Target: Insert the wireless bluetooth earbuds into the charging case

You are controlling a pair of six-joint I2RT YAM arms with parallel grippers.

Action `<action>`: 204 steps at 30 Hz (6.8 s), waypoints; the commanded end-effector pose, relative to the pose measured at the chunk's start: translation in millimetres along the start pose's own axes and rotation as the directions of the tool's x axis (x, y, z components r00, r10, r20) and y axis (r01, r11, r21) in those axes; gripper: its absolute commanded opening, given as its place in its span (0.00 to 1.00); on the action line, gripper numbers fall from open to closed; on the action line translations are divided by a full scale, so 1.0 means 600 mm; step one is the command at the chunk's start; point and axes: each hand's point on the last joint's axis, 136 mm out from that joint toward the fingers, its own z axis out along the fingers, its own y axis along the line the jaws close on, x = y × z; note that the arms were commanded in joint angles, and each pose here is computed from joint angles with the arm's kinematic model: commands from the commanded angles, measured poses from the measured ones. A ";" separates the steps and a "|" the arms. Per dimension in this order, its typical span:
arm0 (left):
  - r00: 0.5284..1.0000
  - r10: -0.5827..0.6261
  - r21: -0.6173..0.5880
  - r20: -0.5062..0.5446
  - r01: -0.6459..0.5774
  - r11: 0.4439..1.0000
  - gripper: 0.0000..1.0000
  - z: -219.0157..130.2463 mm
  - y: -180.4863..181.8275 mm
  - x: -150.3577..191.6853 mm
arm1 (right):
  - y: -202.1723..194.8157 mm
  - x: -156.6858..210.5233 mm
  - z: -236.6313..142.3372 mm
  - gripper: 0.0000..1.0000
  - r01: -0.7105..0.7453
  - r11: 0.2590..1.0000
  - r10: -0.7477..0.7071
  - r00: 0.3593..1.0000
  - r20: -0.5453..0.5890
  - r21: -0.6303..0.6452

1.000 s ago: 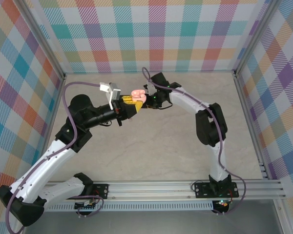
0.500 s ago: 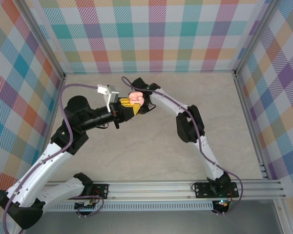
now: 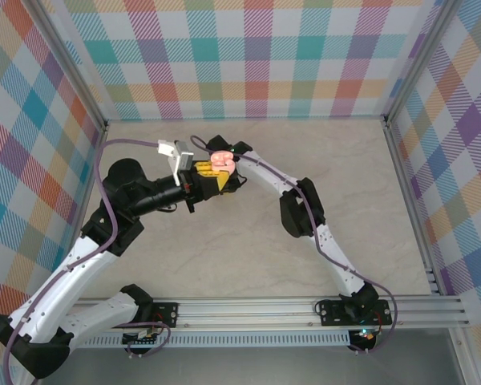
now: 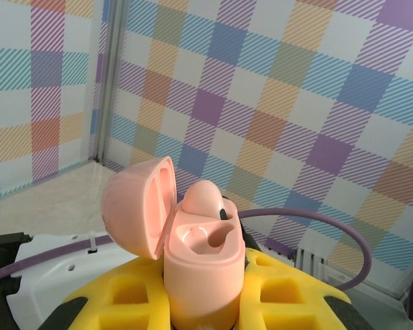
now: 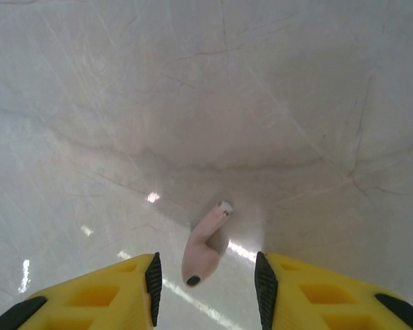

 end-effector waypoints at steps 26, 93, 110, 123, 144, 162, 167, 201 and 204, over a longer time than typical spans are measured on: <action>0.999 0.030 -0.021 0.011 -0.030 0.999 0.05 -0.010 -0.004 -0.006 | -0.087 0.059 0.004 0.22 0.109 0.941 -0.070 0.989 -0.131 0.320; 1.000 0.005 -0.012 -0.014 -0.005 1.000 0.05 0.008 0.005 0.006 | -0.131 0.273 -0.081 0.21 0.077 0.981 -0.032 0.968 -0.248 0.177; 1.000 0.008 -0.020 -0.024 -0.009 1.000 0.05 0.007 0.007 0.009 | -0.189 0.241 -0.091 0.22 0.057 0.928 0.024 0.977 -0.212 0.367; 0.999 0.012 -0.020 -0.030 -0.012 1.000 0.05 0.009 0.009 0.009 | -0.175 0.220 -0.112 0.35 0.064 0.939 -0.005 0.985 -0.173 0.338; 0.999 0.016 -0.013 -0.042 -0.016 1.000 0.05 0.009 0.006 0.014 | -0.187 0.214 -0.097 0.29 -0.220 0.926 0.264 0.958 -0.113 0.306; 0.999 0.012 -0.024 -0.048 -0.014 1.000 0.05 0.006 0.009 0.017 | -0.158 0.189 -0.079 0.22 0.104 0.962 -0.050 0.976 -0.210 0.252; 0.999 0.010 -0.025 -0.048 -0.011 1.000 0.05 0.007 0.009 0.017 | -0.144 0.182 -0.081 0.26 0.212 0.956 -0.167 0.962 -0.216 0.205; 0.999 0.012 -0.011 -0.049 -0.013 1.000 0.05 0.008 0.005 0.014 | -0.158 0.217 -0.084 0.07 -0.044 0.966 0.079 0.989 -0.127 0.255; 0.999 0.013 -0.009 -0.050 -0.013 1.000 0.04 0.008 0.004 0.014 | -0.162 0.211 -0.075 0.07 -0.047 0.963 0.084 0.988 -0.130 0.267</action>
